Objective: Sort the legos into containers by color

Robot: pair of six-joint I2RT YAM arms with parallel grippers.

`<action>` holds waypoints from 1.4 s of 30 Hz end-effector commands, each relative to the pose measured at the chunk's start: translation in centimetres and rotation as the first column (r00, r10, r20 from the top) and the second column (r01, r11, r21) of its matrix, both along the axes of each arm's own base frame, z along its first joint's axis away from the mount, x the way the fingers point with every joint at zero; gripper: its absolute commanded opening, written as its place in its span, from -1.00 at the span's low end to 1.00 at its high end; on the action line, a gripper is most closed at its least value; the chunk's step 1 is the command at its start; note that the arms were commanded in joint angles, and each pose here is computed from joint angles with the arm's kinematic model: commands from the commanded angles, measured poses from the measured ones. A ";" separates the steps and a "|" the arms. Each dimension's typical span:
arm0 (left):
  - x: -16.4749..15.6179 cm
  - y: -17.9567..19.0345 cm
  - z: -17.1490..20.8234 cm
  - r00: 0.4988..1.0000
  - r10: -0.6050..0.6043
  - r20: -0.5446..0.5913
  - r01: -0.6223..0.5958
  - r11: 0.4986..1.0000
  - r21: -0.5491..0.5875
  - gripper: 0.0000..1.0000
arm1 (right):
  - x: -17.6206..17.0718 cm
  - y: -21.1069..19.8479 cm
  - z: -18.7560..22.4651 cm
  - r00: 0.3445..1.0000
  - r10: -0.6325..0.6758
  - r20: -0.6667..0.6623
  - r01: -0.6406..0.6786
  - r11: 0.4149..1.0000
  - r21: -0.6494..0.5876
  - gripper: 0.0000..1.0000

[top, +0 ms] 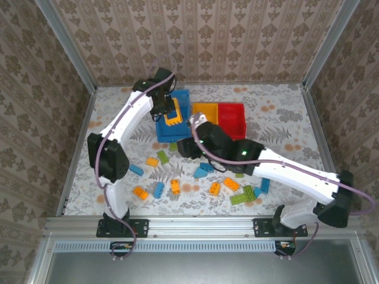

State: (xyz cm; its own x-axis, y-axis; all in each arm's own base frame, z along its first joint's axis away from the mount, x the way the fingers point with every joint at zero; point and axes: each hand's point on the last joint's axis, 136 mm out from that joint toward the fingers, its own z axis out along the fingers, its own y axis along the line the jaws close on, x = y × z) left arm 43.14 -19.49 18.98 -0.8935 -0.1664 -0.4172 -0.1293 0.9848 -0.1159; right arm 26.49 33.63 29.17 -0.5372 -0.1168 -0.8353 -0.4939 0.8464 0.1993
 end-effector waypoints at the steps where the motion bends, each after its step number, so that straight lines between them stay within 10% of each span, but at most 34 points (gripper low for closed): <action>1: 1.6 0.3 -0.8 0.998 -0.054 -0.019 0.055 0.997 0.055 -0.72 | 2.4 0.5 2.3 0.989 -0.079 0.128 0.081 0.997 -0.007 0.24; 29: 8.3 -3.1 -9.1 0.990 -0.130 -0.055 0.129 0.991 -0.020 -0.56 | 2.4 -3.4 -4.1 0.983 -0.182 -0.016 0.181 0.983 -0.024 0.29; 42: 7.3 -2.5 -4.5 0.992 -0.125 0.014 0.125 0.992 -0.035 -0.16 | -1.6 -12.8 -7.5 0.917 -0.340 -0.208 0.333 0.941 -0.068 0.34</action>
